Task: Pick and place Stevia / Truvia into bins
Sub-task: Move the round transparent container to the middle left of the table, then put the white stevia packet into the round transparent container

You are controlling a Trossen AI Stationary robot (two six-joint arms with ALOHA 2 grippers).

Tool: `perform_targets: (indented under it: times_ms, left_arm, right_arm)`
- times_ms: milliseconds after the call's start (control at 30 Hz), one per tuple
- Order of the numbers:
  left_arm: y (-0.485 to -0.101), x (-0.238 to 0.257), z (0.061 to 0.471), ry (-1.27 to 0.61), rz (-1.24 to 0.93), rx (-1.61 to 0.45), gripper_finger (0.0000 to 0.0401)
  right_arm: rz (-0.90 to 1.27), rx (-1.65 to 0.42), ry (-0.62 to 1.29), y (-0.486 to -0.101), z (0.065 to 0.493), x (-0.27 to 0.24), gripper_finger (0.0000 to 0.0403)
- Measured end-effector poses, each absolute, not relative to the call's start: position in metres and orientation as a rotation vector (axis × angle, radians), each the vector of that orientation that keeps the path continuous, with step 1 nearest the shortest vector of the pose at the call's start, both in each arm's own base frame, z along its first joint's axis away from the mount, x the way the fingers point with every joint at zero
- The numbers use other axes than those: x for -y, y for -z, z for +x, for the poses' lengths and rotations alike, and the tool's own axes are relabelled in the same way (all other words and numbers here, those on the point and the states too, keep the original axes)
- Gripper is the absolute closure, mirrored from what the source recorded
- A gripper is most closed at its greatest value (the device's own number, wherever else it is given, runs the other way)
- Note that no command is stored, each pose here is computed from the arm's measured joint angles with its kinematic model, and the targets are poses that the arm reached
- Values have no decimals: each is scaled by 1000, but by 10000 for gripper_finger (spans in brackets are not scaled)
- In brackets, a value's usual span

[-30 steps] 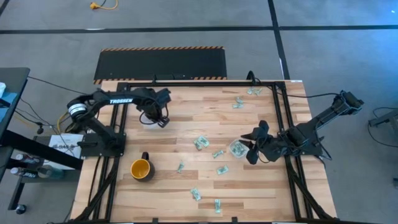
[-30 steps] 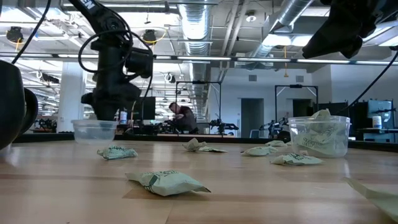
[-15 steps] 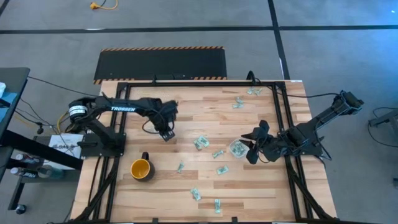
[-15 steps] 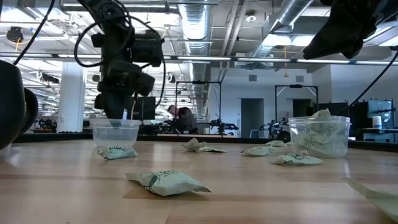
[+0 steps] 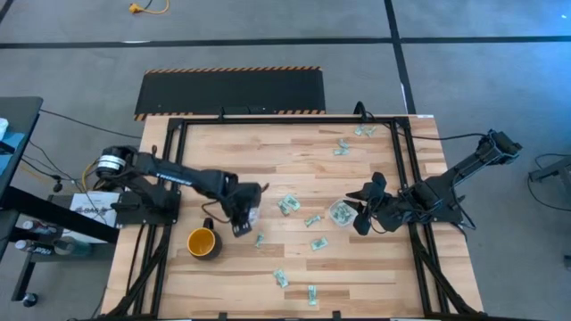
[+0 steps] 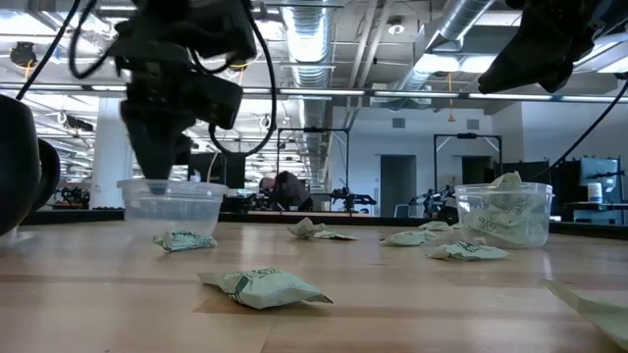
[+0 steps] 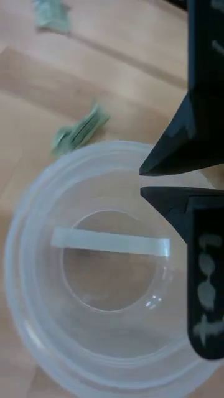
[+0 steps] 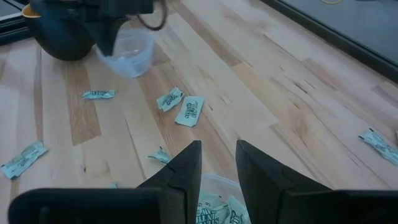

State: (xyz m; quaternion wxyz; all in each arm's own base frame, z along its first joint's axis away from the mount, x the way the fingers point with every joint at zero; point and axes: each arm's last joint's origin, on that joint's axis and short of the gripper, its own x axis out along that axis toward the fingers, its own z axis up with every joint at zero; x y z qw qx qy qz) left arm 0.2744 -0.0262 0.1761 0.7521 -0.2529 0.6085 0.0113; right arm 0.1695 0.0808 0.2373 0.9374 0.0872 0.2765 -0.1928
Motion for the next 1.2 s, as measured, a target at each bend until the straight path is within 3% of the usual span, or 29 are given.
perform_targets:
  times_ms: [300, 467, 800, 1200]
  left_arm:
    - [-176, 66, 269, 33, -535, -1364, 374]
    - [-178, 70, 275, 43, -484, -1279, 374]
    - [-186, 52, 288, 55, -382, -1159, 374]
    - [-233, 14, 317, 148, -132, -960, 374]
  right_arm:
    - [178, -565, 394, -237, 170, -81, 310]
    - [179, -564, 393, -237, 170, -81, 310]
    - [186, -557, 390, -238, 170, -81, 310]
    - [182, -560, 391, -238, 170, -81, 310]
